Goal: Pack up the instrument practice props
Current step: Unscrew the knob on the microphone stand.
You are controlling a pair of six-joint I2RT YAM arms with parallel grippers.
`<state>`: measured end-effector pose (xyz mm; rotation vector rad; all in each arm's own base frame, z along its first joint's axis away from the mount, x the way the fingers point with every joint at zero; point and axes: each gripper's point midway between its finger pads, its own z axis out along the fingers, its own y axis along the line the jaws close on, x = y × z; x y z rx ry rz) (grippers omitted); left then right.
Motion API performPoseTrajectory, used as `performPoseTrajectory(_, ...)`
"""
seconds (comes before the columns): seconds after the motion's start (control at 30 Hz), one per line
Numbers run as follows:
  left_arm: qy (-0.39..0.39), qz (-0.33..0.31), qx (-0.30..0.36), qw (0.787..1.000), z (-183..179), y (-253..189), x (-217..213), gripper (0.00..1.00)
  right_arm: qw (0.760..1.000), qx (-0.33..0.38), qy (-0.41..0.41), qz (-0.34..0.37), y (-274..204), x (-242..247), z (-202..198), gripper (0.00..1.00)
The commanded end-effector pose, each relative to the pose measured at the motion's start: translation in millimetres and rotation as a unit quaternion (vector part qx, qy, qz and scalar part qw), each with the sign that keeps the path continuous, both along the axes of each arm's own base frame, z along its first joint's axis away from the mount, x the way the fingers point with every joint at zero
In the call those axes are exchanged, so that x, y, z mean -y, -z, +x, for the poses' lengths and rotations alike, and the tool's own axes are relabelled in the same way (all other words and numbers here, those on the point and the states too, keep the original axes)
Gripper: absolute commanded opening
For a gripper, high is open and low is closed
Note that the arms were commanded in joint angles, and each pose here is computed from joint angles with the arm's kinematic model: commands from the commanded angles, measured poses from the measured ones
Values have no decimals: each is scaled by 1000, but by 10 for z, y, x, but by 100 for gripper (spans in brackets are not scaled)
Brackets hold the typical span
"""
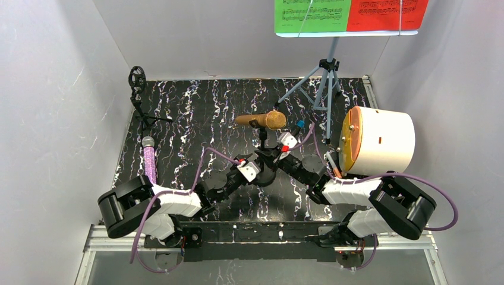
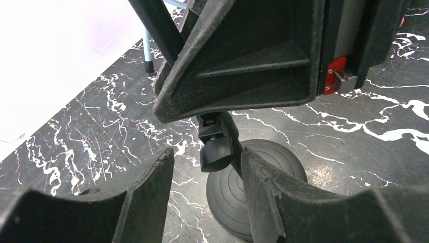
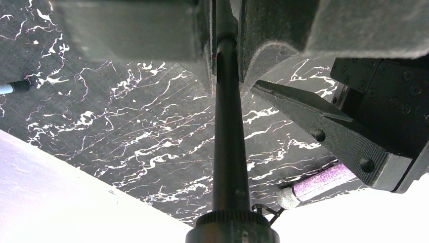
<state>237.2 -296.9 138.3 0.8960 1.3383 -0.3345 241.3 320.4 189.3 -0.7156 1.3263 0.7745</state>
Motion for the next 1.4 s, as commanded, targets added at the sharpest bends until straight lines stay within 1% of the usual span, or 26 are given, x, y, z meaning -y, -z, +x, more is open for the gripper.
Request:
performPoseTrajectory(0.0,-8,-43,13,999,37,-229,57,48,997,56,19,45,-361,34,32,1)
performPoseTrajectory(0.13,-6,-44,10,999,35,-218,69,41,997,56,19,45,-349,23,30,1)
performPoseTrajectory(0.23,-9,-38,8,999,36,-170,49,30,997,55,20,44,-335,17,36,1)
performPoseTrajectory(0.3,-9,-44,2,999,25,-168,44,20,997,55,22,43,-334,19,40,1)
performPoseTrajectory(0.37,-7,-54,-6,998,15,-182,58,13,997,56,23,41,-328,18,47,1)
performPoseTrajectory(0.53,0,-91,-37,995,-28,-211,99,0,998,53,23,37,-291,5,51,1)
performPoseTrajectory(0.7,3,-153,-100,983,-73,-225,144,0,998,48,24,34,-253,-8,65,1)
performPoseTrajectory(0.8,4,-210,-168,963,-80,-209,168,0,998,47,24,33,-237,-11,70,1)
performPoseTrajectory(0.87,4,-248,-214,945,-69,-200,184,0,998,45,26,32,-223,-12,78,1)
performPoseTrajectory(0.9,6,-276,-247,929,-64,-214,207,0,998,45,27,32,-219,-14,81,1)
performPoseTrajectory(0.93,12,-293,-270,917,-59,-224,230,0,998,45,28,31,-213,-12,85,1)
performPoseTrajectory(1.0,18,-324,-309,894,-26,-257,245,0,998,44,29,30,-201,-14,86,1)
performPoseTrajectory(1.13,9,-397,-376,837,95,-362,194,0,998,44,31,30,-203,-11,89,1)
performPoseTrajectory(1.2,-1,-436,-413,799,148,-394,166,0,998,44,32,30,-202,-9,92,1)
performPoseTrajectory(1.23,-9,-459,-436,774,175,-396,146,0,998,44,32,31,-204,-11,94,1)
performPoseTrajectory(1.3,-19,-512,-489,706,208,-422,122,0,998,43,33,30,-202,-10,99,1)
performPoseTrajectory(1.33,-19,-531,-508,678,209,-457,128,0,998,43,33,30,-201,-15,95,1)
performPoseTrajectory(1.37,-16,-545,-519,658,209,-504,138,0,998,42,33,31,-204,-15,99,1)
